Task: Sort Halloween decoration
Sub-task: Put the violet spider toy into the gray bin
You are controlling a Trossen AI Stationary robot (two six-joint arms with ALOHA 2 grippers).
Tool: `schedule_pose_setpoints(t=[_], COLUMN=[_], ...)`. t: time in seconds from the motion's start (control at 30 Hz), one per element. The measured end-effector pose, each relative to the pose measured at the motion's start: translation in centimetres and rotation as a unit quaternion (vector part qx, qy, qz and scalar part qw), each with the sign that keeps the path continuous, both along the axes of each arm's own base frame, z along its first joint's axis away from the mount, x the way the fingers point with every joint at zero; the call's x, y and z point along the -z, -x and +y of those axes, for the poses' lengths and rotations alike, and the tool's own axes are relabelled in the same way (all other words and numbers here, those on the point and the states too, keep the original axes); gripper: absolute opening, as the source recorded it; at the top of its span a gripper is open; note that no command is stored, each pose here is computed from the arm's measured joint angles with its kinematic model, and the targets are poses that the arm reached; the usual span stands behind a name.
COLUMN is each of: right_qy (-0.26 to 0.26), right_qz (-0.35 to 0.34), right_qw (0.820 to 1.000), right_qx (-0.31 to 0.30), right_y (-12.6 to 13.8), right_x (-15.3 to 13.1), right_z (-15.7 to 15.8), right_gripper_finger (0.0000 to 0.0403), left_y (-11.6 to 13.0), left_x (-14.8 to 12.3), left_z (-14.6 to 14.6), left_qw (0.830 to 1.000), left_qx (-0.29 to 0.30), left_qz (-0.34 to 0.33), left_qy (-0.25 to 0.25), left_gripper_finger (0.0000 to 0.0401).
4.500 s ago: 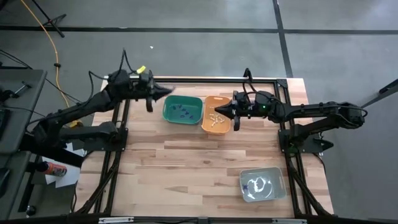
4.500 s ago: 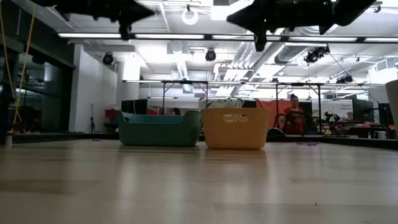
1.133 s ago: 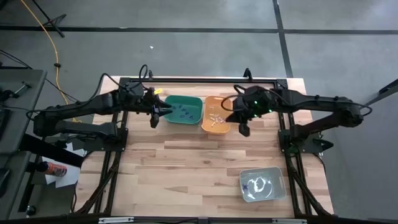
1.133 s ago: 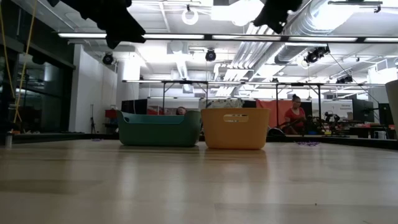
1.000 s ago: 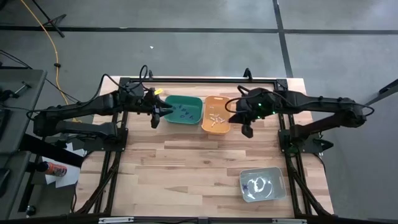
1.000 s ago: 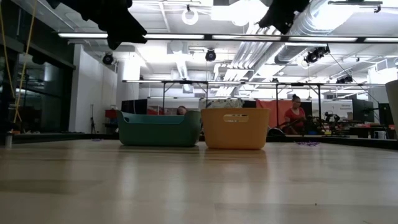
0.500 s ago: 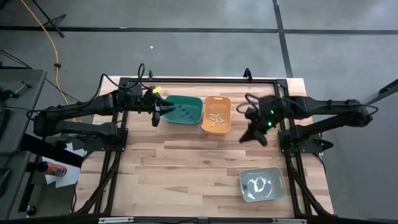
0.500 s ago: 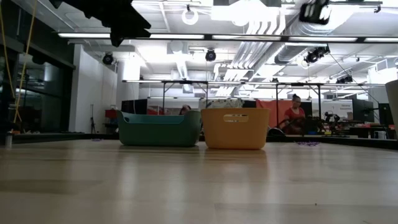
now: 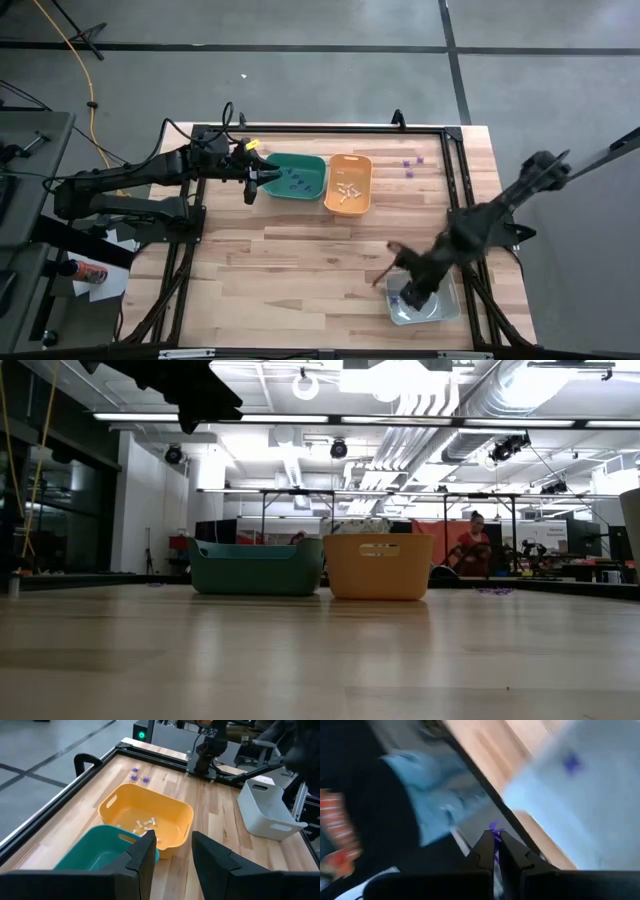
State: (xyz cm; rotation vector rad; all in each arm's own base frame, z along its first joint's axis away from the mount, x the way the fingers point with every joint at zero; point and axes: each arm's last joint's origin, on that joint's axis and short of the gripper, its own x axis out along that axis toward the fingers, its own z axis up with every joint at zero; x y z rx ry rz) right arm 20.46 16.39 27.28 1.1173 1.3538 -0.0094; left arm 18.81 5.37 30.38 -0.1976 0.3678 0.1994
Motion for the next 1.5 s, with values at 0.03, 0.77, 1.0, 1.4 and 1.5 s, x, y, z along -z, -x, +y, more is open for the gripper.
schedule_pose_setpoints(t=[0.03, 0.77, 1.0, 1.4, 1.5], right_qy=[-0.001, 0.169, 0.17, 0.155, 0.135], right_qz=[0.033, 0.206, 0.205, 0.177, 0.15], right_qw=[0.999, 0.92, 0.921, 0.946, 0.963], right_qx=[-0.002, 0.288, 0.286, 0.224, 0.178], right_y=[-0.1, -1.5, -1.5, -0.9, 0.1], right_x=[0.9, 9.6, 9.6, 7.6, 5.3], right_z=[0.7, 3.0, 3.0, 2.6, 2.1], right_gripper_finger=[0.0, 0.0, 0.0005, 0.0147, 0.0158], left_y=[0.0, 0.0, 0.0, 0.0, 0.0], left_x=[0.0, 0.0, 0.0, 0.0, 0.0], left_z=[0.0, 0.0, 0.0, 0.0, 0.0], left_qw=[1.0, 1.0, 1.0, 1.0, 1.0], left_qx=[0.0, -0.001, -0.001, -0.001, -0.001], left_qz=[0.0, 0.0, 0.0, 0.0, -0.001], left_qy=[0.001, 0.003, 0.003, 0.004, 0.003], left_gripper_finger=[0.0118, 0.0118, 0.0118, 0.0118, 0.0118])
